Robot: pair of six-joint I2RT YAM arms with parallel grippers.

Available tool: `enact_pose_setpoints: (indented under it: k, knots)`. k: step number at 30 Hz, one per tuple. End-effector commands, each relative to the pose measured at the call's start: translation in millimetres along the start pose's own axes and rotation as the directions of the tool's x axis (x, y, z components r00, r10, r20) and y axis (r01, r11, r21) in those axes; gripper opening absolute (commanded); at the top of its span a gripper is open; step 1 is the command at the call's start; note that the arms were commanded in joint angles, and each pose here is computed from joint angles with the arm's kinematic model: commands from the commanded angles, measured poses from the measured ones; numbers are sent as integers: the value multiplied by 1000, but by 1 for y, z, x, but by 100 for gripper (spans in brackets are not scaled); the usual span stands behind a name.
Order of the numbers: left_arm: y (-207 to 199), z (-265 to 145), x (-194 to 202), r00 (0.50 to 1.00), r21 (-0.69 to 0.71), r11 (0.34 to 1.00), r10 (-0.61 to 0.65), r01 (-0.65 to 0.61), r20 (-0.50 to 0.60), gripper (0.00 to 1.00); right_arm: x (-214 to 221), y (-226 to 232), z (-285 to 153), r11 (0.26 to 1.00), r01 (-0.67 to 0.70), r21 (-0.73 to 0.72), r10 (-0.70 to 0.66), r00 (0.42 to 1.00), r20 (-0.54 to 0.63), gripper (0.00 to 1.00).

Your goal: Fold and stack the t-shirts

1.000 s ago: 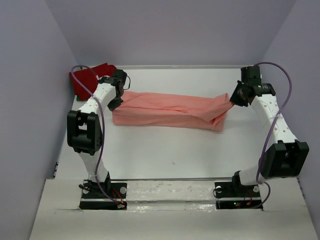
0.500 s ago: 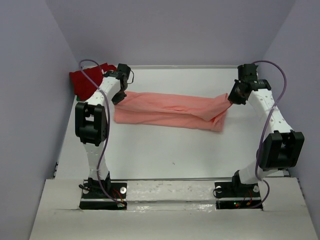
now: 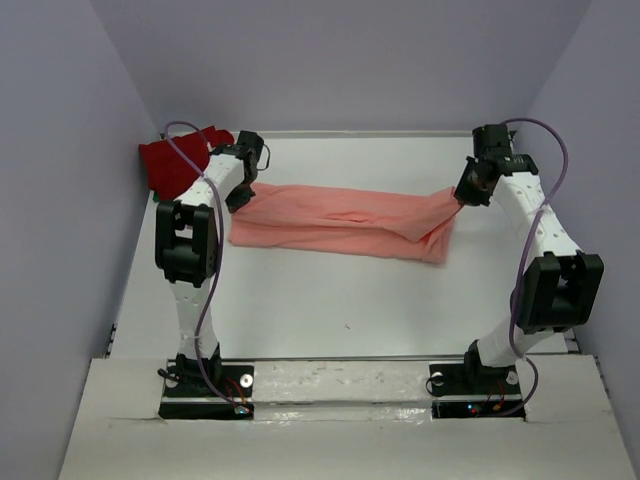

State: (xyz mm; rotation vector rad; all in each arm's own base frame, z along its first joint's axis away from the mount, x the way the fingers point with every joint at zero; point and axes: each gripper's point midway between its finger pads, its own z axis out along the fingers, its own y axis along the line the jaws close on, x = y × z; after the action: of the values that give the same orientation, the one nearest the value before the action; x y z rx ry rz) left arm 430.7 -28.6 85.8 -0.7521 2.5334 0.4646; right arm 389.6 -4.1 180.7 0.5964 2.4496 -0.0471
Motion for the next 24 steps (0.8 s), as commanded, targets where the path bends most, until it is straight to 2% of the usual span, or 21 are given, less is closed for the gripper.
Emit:
enact_pose_setpoints:
  k: [1, 5, 6, 7, 9, 16, 24]
  knots:
    - [1, 4, -9, 1000, -25, 1000, 14, -13, 10, 12, -19, 9, -6, 1000, 10, -24, -9, 998, 55, 0]
    - [0, 5, -14, 1000, -24, 1000, 5, -5, 17, 16, -18, 11, -2, 999, 22, -31, -21, 999, 49, 0]
    - [0, 5, -16, 1000, -28, 1000, 2, -2, 24, 40, -18, 12, 0, 999, 25, -35, -24, 999, 47, 0]
    - [1, 5, -18, 1000, -32, 1000, 0, 0, 28, 59, -19, 12, 1, 999, 26, -31, -24, 999, 47, 0]
    - [2, 3, -20, 999, -39, 999, -6, 7, 39, 83, -15, 17, 4, 998, 39, -42, -37, 999, 38, 0]
    - [11, -20, -38, 992, -26, 999, -31, 34, 125, 92, -12, 22, 10, 997, 55, -52, -53, 998, 30, 0]
    - [12, -69, -45, 968, -14, 1000, -19, 23, 251, 93, -20, 27, 15, 995, 74, -62, -71, 996, 45, 0]
